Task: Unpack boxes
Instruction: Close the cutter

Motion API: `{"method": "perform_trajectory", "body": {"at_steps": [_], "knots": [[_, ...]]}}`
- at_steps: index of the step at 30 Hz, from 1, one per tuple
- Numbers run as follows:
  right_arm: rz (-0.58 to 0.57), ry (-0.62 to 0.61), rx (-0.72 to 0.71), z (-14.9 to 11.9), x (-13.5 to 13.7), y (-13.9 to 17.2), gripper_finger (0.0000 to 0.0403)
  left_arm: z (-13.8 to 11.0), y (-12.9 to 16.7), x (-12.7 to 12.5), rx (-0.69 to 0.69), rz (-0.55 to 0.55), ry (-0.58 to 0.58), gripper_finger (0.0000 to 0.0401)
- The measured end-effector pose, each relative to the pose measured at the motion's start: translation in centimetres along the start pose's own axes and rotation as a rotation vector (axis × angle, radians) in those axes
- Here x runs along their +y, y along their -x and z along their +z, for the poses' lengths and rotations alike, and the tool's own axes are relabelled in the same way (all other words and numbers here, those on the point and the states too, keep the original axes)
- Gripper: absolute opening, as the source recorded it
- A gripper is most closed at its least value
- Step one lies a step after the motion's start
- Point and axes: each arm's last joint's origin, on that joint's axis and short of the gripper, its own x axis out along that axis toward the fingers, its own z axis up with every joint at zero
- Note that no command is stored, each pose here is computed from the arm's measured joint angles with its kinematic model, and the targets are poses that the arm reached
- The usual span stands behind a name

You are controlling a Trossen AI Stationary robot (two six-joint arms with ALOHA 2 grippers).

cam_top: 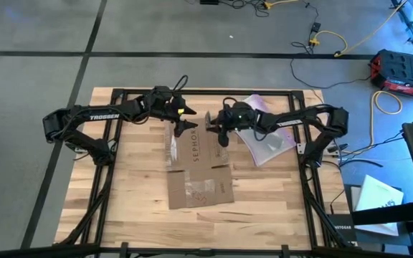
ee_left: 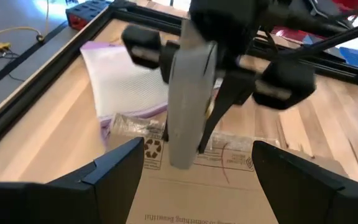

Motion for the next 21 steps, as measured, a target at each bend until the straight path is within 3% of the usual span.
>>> {"method": "perform_trajectory", "body": {"at_steps": [7,16,21], "knots": [[0.011,-0.017,-0.027,-2.4,-0.2,-0.8,0.0094,0.1,-0.4,-1.2,-0.009,-0.034,0.031,0.0285],[0.022,0.076,0.0,-5.2,1.1,-0.1,0.0094,-0.3,-1.3,-5.1,0.01,0.071,-0.048,0.0271],[0.027,0.1,0.021,-6.6,0.9,-0.7,0.0094,-0.5,-1.8,-6.2,0.012,0.078,-0.027,0.026]]}}
